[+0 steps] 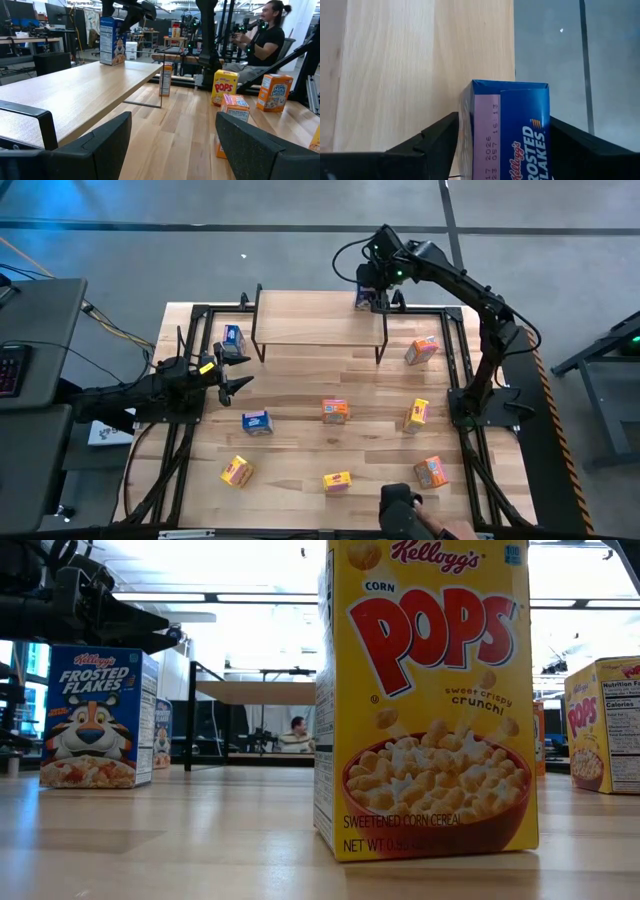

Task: Stack cereal on shelf
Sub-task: Put the right blue cereal box on the shelf, then put the middle orange cereal box on the shelf

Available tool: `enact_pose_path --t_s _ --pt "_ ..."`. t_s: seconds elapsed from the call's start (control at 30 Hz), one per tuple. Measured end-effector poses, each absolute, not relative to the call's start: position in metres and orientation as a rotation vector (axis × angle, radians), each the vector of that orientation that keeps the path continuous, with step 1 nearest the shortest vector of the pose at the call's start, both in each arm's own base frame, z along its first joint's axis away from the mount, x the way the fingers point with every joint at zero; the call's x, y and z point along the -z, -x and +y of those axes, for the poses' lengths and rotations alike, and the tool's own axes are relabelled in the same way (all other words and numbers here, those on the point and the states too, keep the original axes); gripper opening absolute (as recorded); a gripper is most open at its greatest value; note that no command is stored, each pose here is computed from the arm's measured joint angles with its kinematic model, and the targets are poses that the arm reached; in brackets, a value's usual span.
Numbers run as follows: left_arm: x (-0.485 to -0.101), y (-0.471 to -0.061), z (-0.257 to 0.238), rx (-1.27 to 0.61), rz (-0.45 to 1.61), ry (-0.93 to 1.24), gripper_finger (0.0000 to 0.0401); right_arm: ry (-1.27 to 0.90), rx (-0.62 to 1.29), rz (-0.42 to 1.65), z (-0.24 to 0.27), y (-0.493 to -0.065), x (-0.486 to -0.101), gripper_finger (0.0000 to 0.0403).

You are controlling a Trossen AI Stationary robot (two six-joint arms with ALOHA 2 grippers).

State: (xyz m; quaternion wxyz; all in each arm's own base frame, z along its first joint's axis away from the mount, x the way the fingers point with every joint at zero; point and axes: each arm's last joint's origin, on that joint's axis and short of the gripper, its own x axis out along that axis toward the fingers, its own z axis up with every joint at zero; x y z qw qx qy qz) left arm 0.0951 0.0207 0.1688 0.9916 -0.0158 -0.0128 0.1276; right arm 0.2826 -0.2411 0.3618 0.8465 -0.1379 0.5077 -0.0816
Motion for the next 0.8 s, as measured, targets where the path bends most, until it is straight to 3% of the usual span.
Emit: enact_pose_path --t_s 0.3,0.8 --pt "-0.169 -0.095 0.021 -0.256 -0.026 0.032 0.0281 0.318 0.190 1.069 -0.242 -0.283 -0.363 0.0252" --pt "-0.169 -0.095 0.021 -0.256 -0.026 0.032 0.0281 0.358 0.268 1.017 -0.238 -0.277 -0.401 0.0252"
